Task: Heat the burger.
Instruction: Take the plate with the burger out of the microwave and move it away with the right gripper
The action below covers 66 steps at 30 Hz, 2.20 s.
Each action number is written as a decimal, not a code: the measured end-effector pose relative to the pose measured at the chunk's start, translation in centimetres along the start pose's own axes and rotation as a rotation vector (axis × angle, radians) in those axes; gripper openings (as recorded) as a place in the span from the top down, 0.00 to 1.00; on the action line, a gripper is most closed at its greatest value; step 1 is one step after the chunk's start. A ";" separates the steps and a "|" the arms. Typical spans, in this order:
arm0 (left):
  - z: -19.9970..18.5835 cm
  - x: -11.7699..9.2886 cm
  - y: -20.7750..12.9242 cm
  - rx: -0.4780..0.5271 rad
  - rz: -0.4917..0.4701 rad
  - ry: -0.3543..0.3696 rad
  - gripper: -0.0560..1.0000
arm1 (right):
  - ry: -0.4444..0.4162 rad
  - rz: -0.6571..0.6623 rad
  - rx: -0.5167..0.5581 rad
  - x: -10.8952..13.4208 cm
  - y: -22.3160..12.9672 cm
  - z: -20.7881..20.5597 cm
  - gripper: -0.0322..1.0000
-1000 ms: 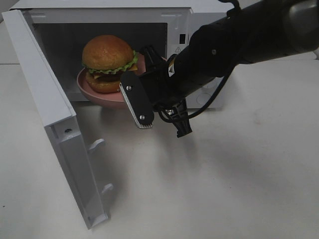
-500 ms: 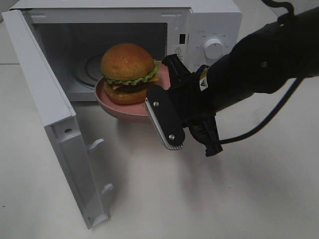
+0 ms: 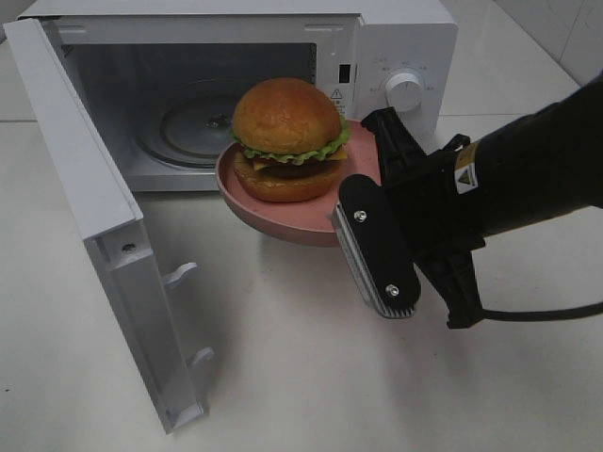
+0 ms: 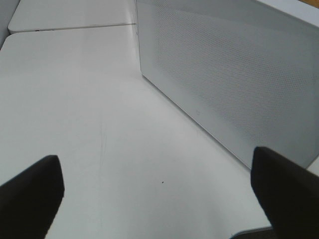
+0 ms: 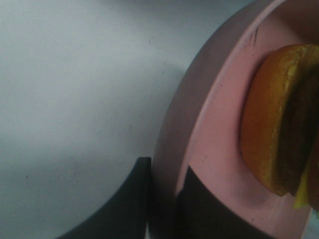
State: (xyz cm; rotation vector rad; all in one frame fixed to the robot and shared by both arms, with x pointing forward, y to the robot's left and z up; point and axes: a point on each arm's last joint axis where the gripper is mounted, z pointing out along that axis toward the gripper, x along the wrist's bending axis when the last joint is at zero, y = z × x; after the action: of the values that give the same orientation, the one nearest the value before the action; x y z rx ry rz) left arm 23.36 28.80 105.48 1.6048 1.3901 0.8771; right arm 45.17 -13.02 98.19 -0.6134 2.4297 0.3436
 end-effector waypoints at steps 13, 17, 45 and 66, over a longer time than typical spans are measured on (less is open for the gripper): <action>0.0 0.0 0.0 0.000 0.000 0.000 0.04 | -0.038 0.000 -0.007 3.8 -0.7 -3.6 0.85; 0.0 0.0 0.0 0.000 0.000 0.000 0.04 | -0.069 0.003 -0.012 4.9 -0.9 -5.0 0.85; 0.0 0.0 0.0 0.000 0.000 0.000 0.04 | -0.081 0.142 0.184 9.2 -3.6 -13.6 0.85; 0.0 0.0 0.0 0.000 0.000 0.000 0.04 | -0.126 0.540 0.464 10.0 -6.1 -14.4 0.85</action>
State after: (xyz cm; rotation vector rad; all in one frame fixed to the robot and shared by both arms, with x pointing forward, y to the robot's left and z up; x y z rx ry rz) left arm 23.36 28.80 105.48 1.6048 1.3901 0.8771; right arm 34.05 -27.11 102.77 0.2640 2.3978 0.0184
